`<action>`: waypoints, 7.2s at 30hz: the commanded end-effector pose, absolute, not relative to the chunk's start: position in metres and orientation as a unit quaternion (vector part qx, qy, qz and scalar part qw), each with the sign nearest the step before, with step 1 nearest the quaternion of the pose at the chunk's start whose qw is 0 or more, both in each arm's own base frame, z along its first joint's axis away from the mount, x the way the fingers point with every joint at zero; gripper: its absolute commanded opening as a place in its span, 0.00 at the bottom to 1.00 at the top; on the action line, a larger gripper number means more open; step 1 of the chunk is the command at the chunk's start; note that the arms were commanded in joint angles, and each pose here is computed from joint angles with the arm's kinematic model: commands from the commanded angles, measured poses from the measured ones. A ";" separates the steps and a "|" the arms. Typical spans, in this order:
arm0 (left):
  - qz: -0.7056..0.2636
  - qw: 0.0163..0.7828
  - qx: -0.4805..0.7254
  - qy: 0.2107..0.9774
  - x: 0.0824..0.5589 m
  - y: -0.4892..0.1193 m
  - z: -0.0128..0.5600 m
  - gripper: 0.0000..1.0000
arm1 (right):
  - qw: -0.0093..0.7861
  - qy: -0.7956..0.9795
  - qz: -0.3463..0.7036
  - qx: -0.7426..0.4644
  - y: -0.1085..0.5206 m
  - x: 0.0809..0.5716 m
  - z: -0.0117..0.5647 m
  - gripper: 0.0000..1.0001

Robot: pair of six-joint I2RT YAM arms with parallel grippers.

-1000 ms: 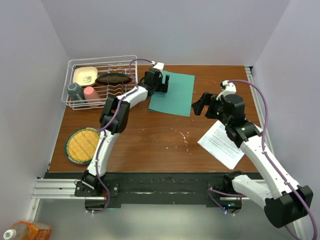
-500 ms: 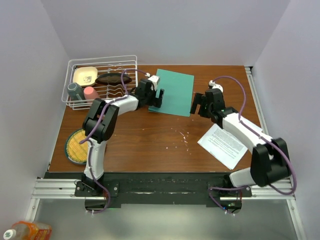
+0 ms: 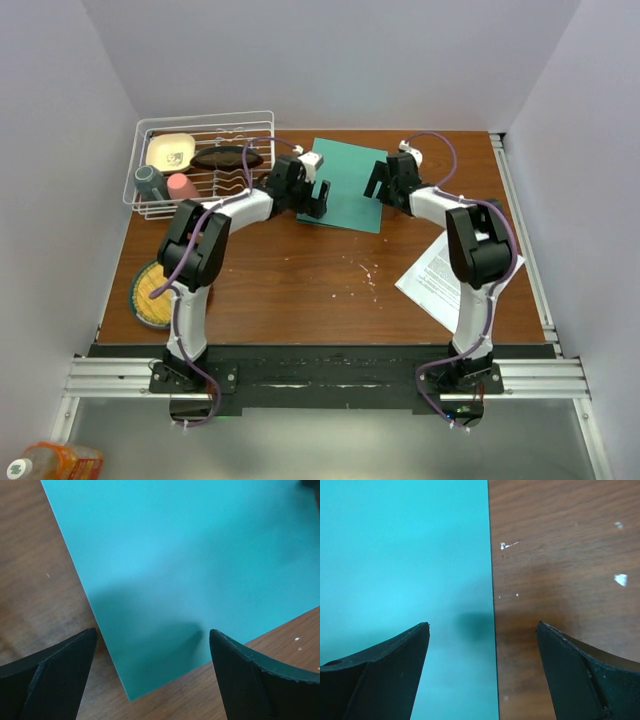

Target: Put the files into the folder

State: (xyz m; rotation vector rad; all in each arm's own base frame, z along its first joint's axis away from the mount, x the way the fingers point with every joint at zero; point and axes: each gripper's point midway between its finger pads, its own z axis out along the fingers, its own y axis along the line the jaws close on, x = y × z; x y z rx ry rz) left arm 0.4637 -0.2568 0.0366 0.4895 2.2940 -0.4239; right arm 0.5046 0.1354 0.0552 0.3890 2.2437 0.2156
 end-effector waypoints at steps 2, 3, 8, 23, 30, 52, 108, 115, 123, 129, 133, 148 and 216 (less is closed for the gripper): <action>-0.192 0.436 0.172 0.862 0.513 -0.259 0.097 1.00 | 0.444 0.874 0.083 0.179 0.135 0.539 0.063 0.92; -0.195 0.438 0.168 0.862 0.519 -0.260 0.099 1.00 | 0.445 0.873 0.083 0.181 0.134 0.541 0.063 0.92; -0.190 0.427 0.147 0.872 0.550 -0.267 0.075 1.00 | 0.442 0.873 0.082 0.188 0.132 0.551 0.058 0.90; -0.222 0.369 0.138 0.892 0.535 -0.282 0.024 1.00 | 0.410 0.880 0.132 0.202 0.148 0.539 0.030 0.64; -0.268 0.344 0.185 0.880 0.487 -0.306 0.026 1.00 | 0.395 0.885 0.143 0.200 0.152 0.514 0.025 0.54; -0.297 0.235 0.335 0.863 0.298 -0.257 0.048 1.00 | 0.321 0.916 0.167 0.171 0.150 0.377 -0.010 0.44; -0.231 0.332 0.222 0.887 0.535 -0.283 0.045 1.00 | 0.344 0.859 0.340 0.168 0.264 0.245 0.054 0.67; -0.232 0.313 0.221 0.894 0.497 -0.269 0.051 1.00 | 0.337 0.851 0.330 0.230 0.242 0.236 0.029 0.67; -0.224 0.299 0.223 0.900 0.466 -0.255 0.053 1.00 | 0.343 0.845 0.330 0.245 0.239 0.238 0.036 0.65; -0.213 0.296 0.225 0.903 0.454 -0.247 0.054 1.00 | 0.368 0.818 0.350 0.269 0.228 0.240 0.060 0.62; -0.215 0.293 0.227 0.904 0.449 -0.248 0.054 1.00 | 0.383 0.799 0.371 0.279 0.229 0.245 0.074 0.60; -0.242 0.271 0.285 0.887 0.420 -0.284 0.057 1.00 | 0.460 0.763 0.392 0.230 0.244 0.274 0.134 0.40; -0.287 0.413 0.256 0.826 0.397 -0.164 0.351 1.00 | 0.546 0.678 -0.033 -0.492 0.463 0.110 0.087 0.75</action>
